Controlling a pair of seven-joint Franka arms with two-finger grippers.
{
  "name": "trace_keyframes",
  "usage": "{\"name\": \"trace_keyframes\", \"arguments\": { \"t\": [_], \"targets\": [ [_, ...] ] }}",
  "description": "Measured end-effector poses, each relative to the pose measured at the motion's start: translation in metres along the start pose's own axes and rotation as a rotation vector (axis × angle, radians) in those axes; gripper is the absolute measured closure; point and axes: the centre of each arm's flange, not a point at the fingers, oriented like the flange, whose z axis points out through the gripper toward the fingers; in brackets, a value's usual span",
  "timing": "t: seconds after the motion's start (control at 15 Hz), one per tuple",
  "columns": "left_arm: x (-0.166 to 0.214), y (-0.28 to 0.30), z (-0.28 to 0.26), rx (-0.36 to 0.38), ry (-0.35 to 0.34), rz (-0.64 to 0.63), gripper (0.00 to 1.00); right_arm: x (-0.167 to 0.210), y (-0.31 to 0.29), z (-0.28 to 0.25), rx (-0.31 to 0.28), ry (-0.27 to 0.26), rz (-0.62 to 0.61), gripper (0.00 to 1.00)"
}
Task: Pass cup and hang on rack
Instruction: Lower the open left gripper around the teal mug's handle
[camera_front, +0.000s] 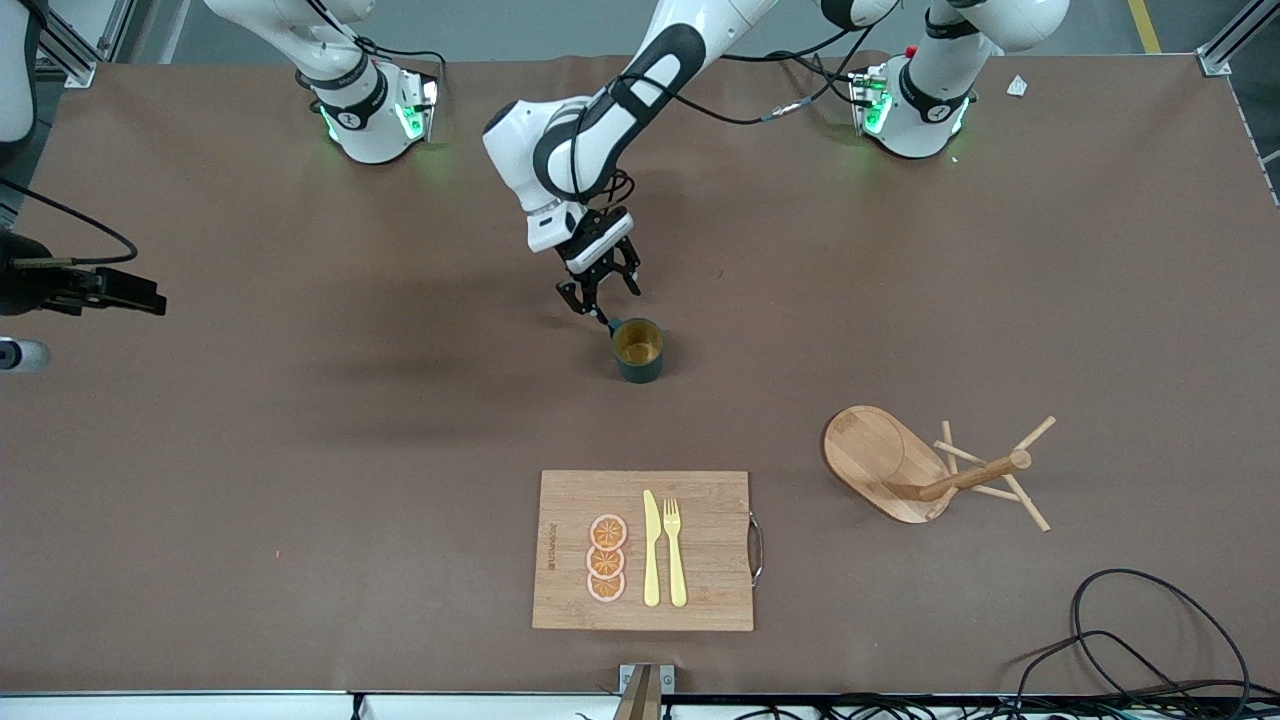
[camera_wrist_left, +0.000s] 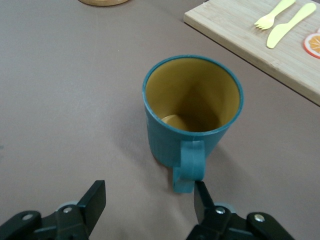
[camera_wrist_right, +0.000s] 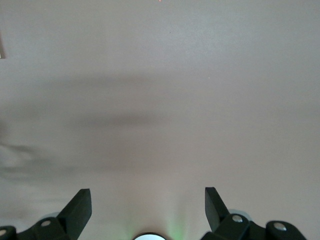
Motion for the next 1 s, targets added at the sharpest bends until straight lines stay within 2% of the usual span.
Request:
{"name": "trace_keyframes", "arguments": {
  "t": [0.33, 0.8, 0.93, 1.0],
  "targets": [
    [0.000, 0.002, 0.007, -0.003, 0.014, 0.001, 0.20, -0.028, -0.016, -0.027, -0.004, 0.034, -0.023, 0.00],
    [0.006, 0.015, -0.007, -0.044, 0.004, -0.051, 0.20, -0.064, -0.004, -0.041, 0.004, 0.046, 0.003, 0.00],
    [0.001, 0.014, 0.007, -0.038, 0.013, -0.049, 0.22, -0.074, 0.000, -0.045, 0.007, 0.055, 0.011, 0.00],
    [-0.003, 0.014, 0.015, -0.039, 0.014, -0.045, 0.26, -0.078, 0.001, -0.047, 0.008, 0.060, 0.013, 0.00]
  ]
}}
